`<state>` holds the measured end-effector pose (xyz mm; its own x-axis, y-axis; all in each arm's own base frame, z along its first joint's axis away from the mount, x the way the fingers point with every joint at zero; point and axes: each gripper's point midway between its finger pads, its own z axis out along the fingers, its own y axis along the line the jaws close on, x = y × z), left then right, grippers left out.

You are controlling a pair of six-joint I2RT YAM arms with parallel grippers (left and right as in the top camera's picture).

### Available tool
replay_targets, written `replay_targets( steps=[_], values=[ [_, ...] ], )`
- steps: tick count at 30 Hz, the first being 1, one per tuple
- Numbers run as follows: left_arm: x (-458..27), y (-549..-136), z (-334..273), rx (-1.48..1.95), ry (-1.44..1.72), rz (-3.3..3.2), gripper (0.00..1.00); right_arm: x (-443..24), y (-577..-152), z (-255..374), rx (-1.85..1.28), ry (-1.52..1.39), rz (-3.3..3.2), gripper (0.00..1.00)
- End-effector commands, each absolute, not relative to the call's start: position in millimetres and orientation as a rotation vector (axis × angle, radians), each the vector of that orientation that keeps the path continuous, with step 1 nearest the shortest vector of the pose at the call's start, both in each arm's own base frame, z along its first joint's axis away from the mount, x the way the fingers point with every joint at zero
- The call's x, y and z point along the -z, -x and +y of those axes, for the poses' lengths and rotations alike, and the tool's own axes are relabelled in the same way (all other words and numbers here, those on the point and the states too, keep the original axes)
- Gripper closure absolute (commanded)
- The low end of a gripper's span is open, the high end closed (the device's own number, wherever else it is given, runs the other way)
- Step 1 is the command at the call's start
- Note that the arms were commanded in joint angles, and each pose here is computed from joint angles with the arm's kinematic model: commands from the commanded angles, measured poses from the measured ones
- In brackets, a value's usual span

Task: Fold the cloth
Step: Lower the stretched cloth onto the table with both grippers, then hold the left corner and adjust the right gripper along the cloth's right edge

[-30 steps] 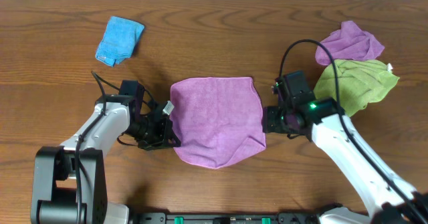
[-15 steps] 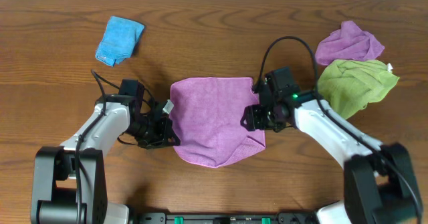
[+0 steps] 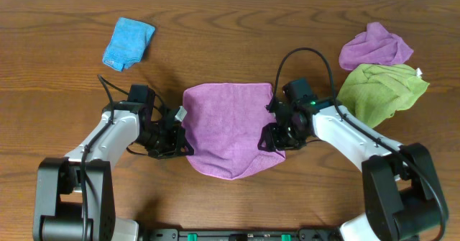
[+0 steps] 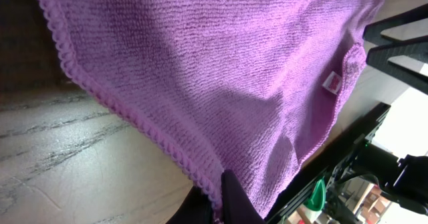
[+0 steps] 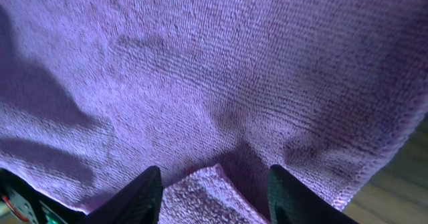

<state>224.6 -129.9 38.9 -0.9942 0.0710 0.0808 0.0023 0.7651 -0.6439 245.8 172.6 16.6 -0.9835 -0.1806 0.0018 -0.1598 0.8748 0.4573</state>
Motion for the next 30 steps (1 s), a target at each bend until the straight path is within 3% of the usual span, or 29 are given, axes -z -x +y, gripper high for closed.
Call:
replay_targets(
  steps=[1,6,9,14,28,30],
  values=[
    [-40.4,-224.6,-128.4,-1.039,0.080,-2.872,0.94,-13.5,-236.9,173.5,0.740,-0.314,-2.970,0.53],
    [-40.4,-224.6,-128.4,-1.039,0.080,-2.872,0.94,-9.0,-230.0,171.0,0.729,-0.307,-2.954,0.57],
    [-40.4,-224.6,-128.4,-1.039,0.080,-2.872,0.94,-8.7,-228.7,171.2,0.734,-0.308,-2.949,0.66],
    [-40.4,-224.7,-128.4,-1.039,0.080,-2.872,0.94,-9.9,-226.6,172.8,0.752,-0.318,-2.936,0.99],
    [-40.3,-227.6,-128.6,-1.040,0.054,-2.878,0.94,-27.7,-187.2,156.0,0.673,-0.418,-2.829,0.98],
    [-40.2,-227.6,-128.6,-1.040,0.049,-2.877,0.94,-32.0,-180.3,149.8,0.632,-0.420,-2.820,0.90]
  ],
)
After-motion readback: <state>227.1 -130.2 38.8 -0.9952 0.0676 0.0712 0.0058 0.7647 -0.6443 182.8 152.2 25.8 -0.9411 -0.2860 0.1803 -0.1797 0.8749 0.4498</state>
